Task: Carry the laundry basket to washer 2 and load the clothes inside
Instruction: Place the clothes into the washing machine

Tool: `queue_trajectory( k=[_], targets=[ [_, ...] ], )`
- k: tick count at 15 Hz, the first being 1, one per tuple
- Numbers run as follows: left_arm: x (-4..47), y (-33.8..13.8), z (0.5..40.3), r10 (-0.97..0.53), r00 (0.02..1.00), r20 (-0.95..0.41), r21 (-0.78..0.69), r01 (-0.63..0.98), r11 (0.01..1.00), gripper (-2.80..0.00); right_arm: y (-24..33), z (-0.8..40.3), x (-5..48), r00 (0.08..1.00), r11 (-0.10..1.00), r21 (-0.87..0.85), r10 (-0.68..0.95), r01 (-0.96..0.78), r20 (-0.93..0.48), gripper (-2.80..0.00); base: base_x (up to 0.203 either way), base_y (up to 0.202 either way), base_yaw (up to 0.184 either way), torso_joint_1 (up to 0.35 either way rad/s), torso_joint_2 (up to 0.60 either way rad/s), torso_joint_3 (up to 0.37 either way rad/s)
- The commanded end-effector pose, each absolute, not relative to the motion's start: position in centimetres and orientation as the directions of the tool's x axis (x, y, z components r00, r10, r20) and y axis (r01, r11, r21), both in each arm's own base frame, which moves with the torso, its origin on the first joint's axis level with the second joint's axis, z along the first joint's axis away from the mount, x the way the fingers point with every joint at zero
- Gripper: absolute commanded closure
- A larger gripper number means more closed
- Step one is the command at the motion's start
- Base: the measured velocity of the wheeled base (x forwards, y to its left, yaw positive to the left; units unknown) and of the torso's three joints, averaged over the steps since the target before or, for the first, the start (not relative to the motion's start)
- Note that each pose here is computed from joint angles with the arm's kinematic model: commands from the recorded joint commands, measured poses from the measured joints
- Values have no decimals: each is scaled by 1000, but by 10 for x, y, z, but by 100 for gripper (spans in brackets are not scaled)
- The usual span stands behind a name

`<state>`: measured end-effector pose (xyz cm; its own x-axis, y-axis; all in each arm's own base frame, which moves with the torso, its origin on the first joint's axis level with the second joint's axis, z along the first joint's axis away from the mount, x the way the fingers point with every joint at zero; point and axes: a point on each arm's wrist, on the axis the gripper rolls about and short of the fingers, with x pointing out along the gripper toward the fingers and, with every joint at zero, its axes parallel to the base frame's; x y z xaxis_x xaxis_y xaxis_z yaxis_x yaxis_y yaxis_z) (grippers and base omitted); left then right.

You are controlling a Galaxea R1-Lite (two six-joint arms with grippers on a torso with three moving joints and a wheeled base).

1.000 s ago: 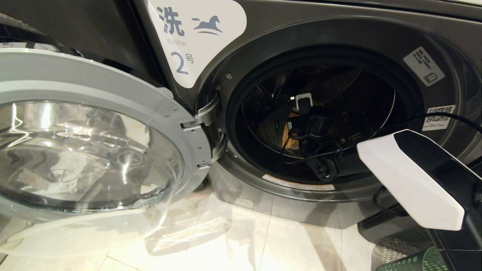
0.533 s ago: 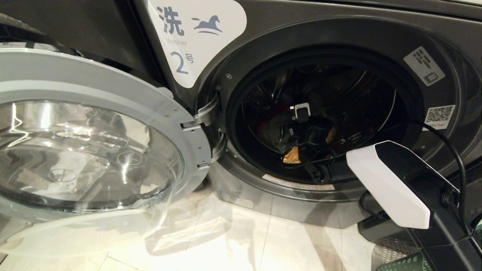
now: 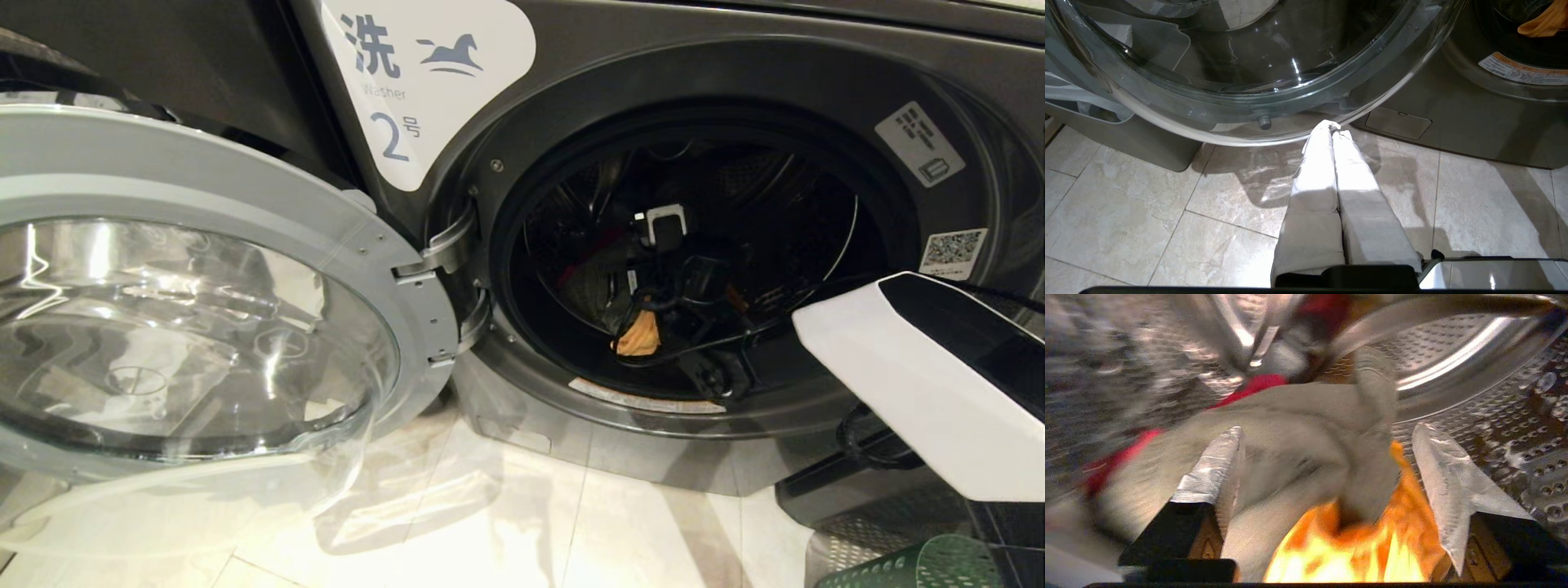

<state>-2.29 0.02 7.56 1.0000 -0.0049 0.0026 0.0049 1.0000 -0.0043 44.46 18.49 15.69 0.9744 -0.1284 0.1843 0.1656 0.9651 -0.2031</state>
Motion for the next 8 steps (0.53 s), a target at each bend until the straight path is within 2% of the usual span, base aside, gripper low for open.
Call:
queue_trajectory(
  k=[1, 5, 8],
  targets=[
    [-23, 0, 76, -6, 1000, 2, -5, 6, 1000, 0, 190, 178, 418, 977, 973, -190, -97, 134, 191, -280, 0, 0, 0, 0, 0, 0],
    [-23, 0, 76, -5, 1000, 2, -5, 5, 1000, 0, 205, 157, 351, 999, 977, -214, 27, -20, 31, -280, 0, 0, 0, 0, 0, 0],
    [-23, 0, 76, -6, 1000, 2, -5, 6, 1000, 0, 193, 156, 295, 991, 965, -233, 109, -125, -80, -280, 0, 0, 0, 0, 0, 0]
  ],
)
